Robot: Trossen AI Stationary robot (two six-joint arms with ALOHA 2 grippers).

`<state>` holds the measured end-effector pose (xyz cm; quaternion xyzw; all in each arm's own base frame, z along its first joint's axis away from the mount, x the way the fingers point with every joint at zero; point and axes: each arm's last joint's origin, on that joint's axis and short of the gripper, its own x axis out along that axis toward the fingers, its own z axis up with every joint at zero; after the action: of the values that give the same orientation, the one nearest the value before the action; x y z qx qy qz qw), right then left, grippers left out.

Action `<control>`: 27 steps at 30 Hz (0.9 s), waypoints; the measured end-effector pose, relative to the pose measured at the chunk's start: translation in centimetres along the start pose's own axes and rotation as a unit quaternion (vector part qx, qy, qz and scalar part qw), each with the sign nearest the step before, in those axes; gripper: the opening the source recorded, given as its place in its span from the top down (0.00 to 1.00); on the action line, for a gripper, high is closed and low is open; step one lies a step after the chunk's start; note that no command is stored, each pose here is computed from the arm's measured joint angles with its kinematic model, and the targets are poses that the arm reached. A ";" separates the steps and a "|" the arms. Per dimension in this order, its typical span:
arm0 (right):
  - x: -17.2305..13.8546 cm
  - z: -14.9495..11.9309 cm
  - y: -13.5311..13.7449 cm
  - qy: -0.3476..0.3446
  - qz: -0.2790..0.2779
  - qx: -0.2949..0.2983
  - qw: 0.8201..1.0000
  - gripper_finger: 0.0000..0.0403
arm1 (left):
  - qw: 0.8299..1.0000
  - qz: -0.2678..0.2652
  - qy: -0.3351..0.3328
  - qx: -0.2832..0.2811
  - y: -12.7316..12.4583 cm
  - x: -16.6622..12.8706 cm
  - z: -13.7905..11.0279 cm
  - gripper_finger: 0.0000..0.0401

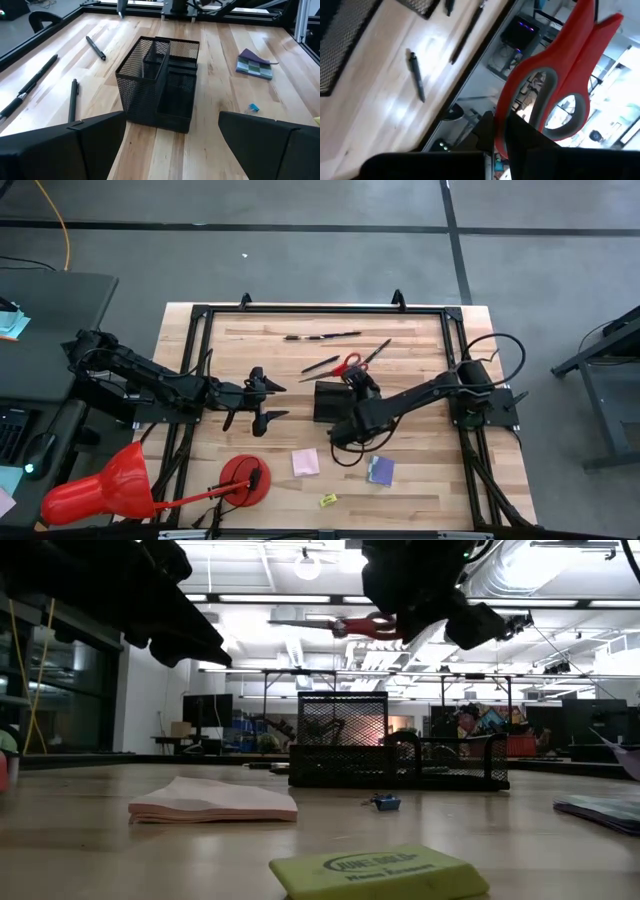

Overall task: Pick and place office supplies into organizer
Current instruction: Put the red scissor into the black desk organizer

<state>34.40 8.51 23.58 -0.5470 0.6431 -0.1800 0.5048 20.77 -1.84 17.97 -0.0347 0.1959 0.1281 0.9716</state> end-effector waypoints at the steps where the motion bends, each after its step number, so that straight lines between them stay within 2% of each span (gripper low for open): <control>1: 0.0 0.0 0.0 0.000 0.000 -0.007 1.000 0.99 | 1.000 0.000 0.000 0.000 0.0 0.0 0.0 0.22; 4: 0.0 0.0 0.0 0.000 0.000 0.001 1.000 0.99 | 1.000 0.000 0.000 0.000 0.0 0.0 0.0 0.22; 10: 0.1 0.0 0.2 0.005 0.050 0.160 0.986 0.99 | 1.000 -0.001 -0.007 -0.016 0.0 0.0 0.1 0.22; 15: -0.8 0.2 1.0 0.009 0.114 0.269 0.956 0.99 | 0.999 0.011 -0.007 -0.043 0.1 0.0 0.1 0.22; 19: -1.9 1.4 1.8 -0.019 0.206 0.327 0.922 0.99 | 0.999 0.024 -0.011 -0.043 0.1 0.0 0.1 0.22; 22: -3.0 2.8 2.3 -0.061 0.283 0.368 0.884 0.99 | 0.997 0.068 -0.013 -0.025 0.4 0.0 0.0 0.22; 25: -4.2 3.9 2.0 -0.112 0.324 0.401 0.850 0.99 | 0.996 0.090 -0.003 -0.016 0.5 0.1 -0.3 0.22; 27: -5.1 4.3 0.7 -0.149 0.332 0.422 0.831 0.99 | 0.995 0.100 -0.007 -0.012 0.6 0.0 -0.2 0.22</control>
<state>37.13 14.62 23.48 -0.0549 0.5645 -0.1717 0.8055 20.58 -1.30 17.76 -0.0261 0.1901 0.2267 0.9549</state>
